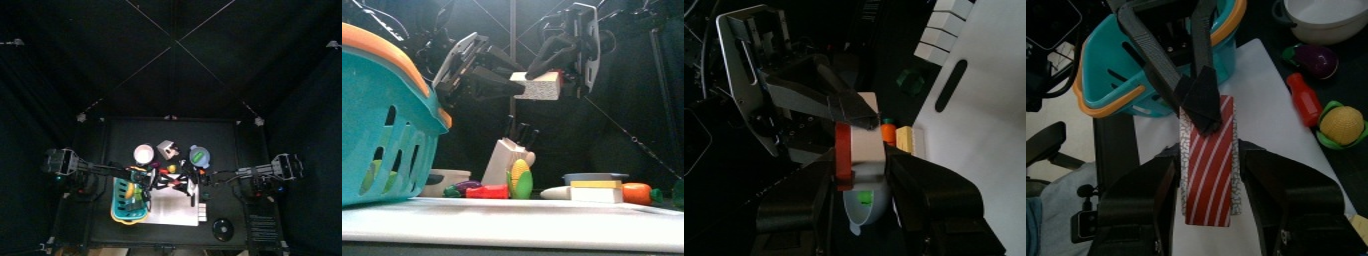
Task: Hand salmon sushi to left hand
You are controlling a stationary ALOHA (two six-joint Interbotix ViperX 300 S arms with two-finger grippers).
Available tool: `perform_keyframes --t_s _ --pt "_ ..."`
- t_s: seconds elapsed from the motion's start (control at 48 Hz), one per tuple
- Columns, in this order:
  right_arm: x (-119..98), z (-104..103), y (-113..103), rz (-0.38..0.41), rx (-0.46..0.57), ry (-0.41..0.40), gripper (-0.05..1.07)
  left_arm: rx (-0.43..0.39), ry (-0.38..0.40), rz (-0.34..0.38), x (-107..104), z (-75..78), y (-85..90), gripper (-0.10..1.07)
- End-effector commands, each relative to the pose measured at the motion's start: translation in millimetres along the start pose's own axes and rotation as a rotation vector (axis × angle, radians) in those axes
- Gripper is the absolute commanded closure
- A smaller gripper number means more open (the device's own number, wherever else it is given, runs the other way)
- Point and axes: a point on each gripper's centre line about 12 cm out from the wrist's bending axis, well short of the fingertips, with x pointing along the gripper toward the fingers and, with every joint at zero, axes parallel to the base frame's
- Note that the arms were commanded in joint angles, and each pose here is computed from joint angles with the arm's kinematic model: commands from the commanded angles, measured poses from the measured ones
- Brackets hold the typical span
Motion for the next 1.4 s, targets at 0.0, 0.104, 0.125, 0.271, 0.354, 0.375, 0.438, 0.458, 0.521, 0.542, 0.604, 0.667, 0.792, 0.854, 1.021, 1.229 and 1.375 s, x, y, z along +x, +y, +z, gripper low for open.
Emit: perform_keyframes --t_s 0.0,0.104,0.125,0.271,0.354,0.375,0.438,0.458,0.521,0.542,0.604,0.667,0.792,0.854,1.021,1.229,1.375 --pt "-8 12 5 0.019 -0.003 -0.04 0.48 -0.004 -0.005 0.016 0 1.8 5.6 0.35" --pt "-8 11 3 0.014 -0.002 -0.036 0.38 -0.005 -0.006 0.018 0 2.5 6.0 0.36" --pt "-8 11 3 0.014 -0.001 -0.036 0.36 -0.007 -0.006 0.017 0 2.7 5.3 0.36" --pt "-10 9 2 0.013 -0.004 -0.033 0.15 -0.022 0.0 0.019 -1 2.3 4.5 0.36" --pt "-12 7 0 0.01 -0.003 -0.033 0.04 -0.029 0.002 0.019 -2 2.3 3.9 0.37" --pt "-13 7 0 0.01 -0.003 -0.033 0.02 -0.03 0.002 0.02 -2 2.5 4.4 0.37" --pt "-16 7 0 0.012 -0.002 -0.039 -0.02 -0.036 0.004 0.025 -3 2.0 5.4 0.37" --pt "-18 8 0 0.014 -0.002 -0.042 -0.02 -0.037 0.003 0.026 -4 2.6 5.3 0.37" --pt "-22 9 1 0.018 -0.001 -0.05 -0.02 -0.041 0.005 0.031 -4 2.1 6.2 0.37" --pt "-24 8 0 0.018 -0.001 -0.05 -0.02 -0.043 0.004 0.032 -5 2.7 6.6 0.36" --pt "-30 8 0 0.022 -0.002 -0.058 -0.02 -0.049 0.006 0.039 -6 2.4 8.0 0.37" --pt "-36 8 -1 0.023 0.001 -0.065 -0.02 -0.063 0.005 0.056 -8 3.1 11.1 0.37" --pt "-43 7 -3 0.024 0.004 -0.075 -0.02 -0.099 0.0 0.111 -13 4.0 19.3 0.37" --pt "-46 7 -5 0.02 0.009 -0.079 -0.02 -0.117 0.001 0.132 -17 4.3 22.6 0.37" --pt "-48 7 -8 0.014 0.01 -0.084 -0.02 -0.175 0.009 0.169 -21 4.9 29.9 0.37" --pt "-51 6 -11 0.0 0.012 -0.078 -0.02 -0.384 0.068 0.265 -40 -2.3 45.8 0.37" --pt "-55 8 -11 -0.008 0.013 -0.083 -0.02 -0.485 0.09 0.315 -60 -5.7 50.3 0.42"
